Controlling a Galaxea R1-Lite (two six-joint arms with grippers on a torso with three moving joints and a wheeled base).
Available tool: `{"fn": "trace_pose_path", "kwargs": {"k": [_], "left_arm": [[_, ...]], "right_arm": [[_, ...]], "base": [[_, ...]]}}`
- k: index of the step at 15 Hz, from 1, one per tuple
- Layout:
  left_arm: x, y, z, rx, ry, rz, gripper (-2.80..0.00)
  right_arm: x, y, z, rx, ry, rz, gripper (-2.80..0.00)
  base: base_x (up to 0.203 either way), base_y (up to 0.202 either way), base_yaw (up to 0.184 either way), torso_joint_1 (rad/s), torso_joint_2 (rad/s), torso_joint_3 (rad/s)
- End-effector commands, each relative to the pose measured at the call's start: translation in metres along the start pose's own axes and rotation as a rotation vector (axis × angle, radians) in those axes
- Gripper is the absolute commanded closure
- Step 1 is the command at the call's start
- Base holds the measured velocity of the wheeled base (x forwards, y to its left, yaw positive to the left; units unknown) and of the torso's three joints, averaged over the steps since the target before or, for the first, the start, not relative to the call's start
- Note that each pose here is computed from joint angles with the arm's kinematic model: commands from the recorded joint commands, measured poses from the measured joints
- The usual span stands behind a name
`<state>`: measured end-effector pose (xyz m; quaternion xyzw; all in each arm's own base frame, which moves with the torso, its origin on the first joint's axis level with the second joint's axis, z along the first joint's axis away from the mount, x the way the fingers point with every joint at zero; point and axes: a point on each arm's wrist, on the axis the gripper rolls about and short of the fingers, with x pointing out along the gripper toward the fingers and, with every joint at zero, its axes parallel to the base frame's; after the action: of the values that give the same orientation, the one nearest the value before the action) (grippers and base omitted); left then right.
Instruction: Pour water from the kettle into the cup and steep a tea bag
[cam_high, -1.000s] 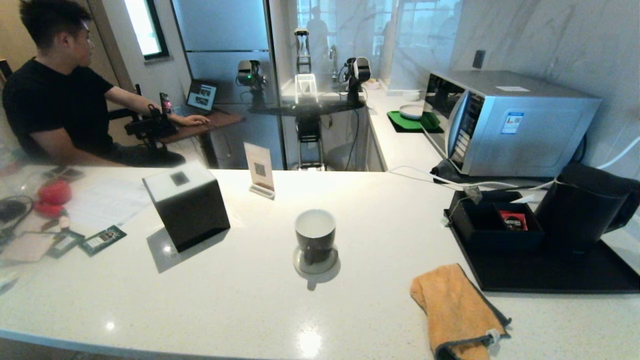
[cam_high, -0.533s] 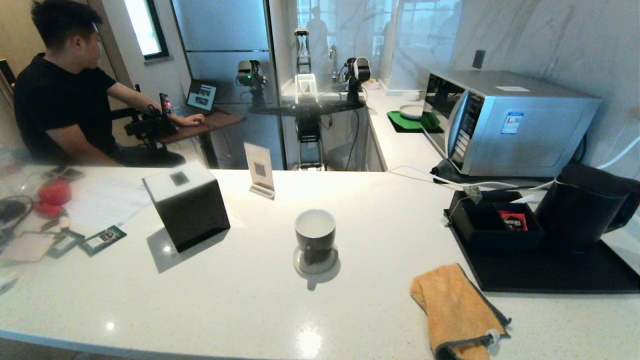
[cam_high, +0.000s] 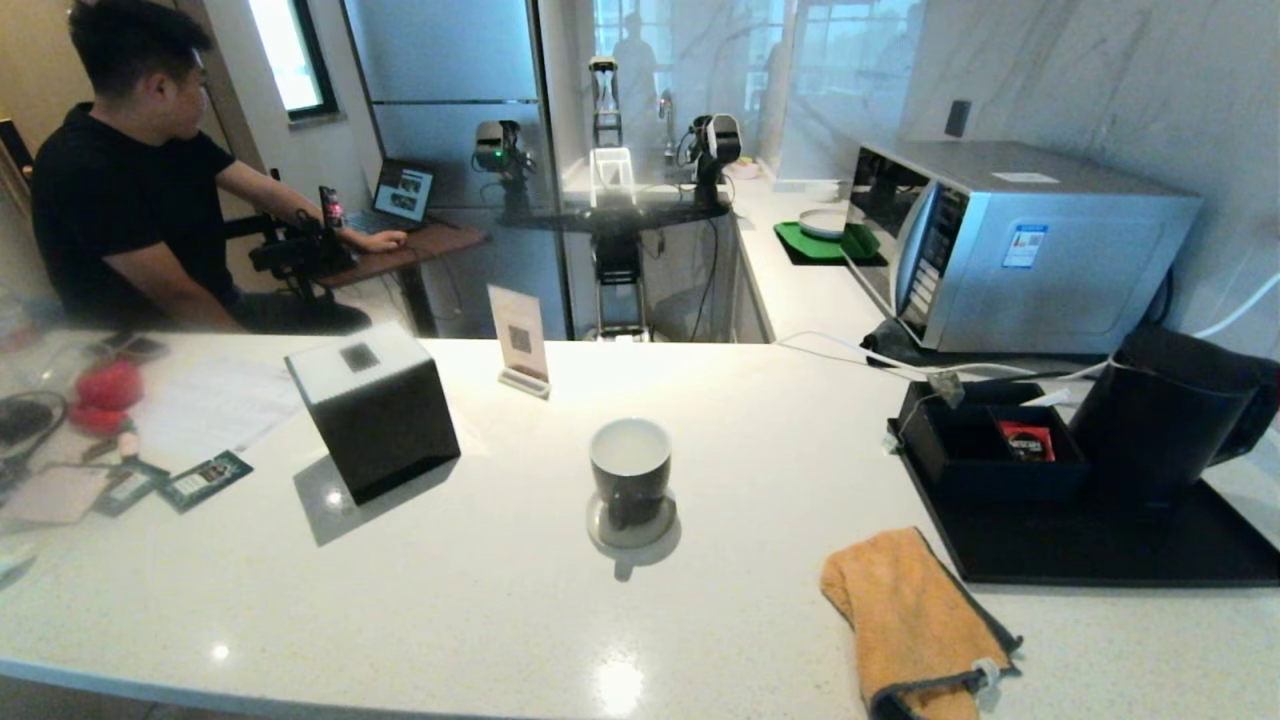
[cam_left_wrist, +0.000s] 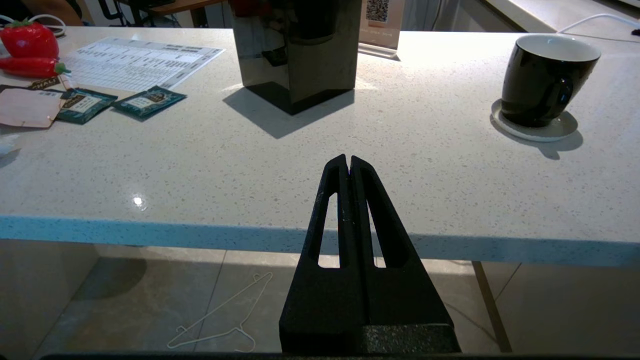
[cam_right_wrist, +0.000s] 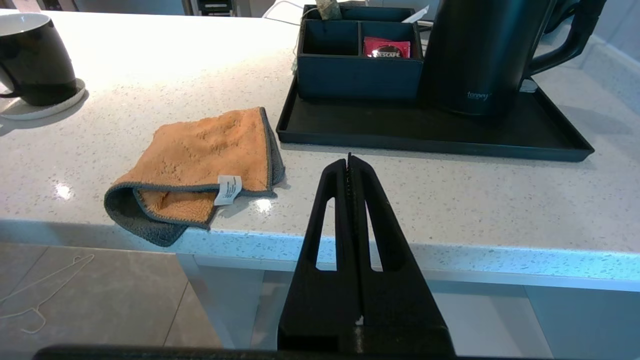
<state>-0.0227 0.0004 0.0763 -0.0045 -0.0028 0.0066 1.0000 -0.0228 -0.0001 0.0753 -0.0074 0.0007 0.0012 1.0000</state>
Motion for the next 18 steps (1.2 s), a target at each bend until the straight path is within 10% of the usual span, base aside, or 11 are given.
{"fn": "trace_pose_path", "kwargs": {"k": [1, 18], "left_arm": [[0.0000, 0.0000, 0.0000, 0.000, -0.001, 0.001, 0.00], [0.0000, 0.0000, 0.0000, 0.000, -0.001, 0.002, 0.00]], "right_arm": [[0.0001, 0.0000, 0.0000, 0.000, 0.002, 0.001, 0.00], [0.0001, 0.0000, 0.0000, 0.000, 0.002, 0.001, 0.00]], "base": [[0.000, 0.000, 0.000, 0.000, 0.00, 0.000], [0.000, -0.102, 0.001, 0.002, 0.00, 0.000]]}}
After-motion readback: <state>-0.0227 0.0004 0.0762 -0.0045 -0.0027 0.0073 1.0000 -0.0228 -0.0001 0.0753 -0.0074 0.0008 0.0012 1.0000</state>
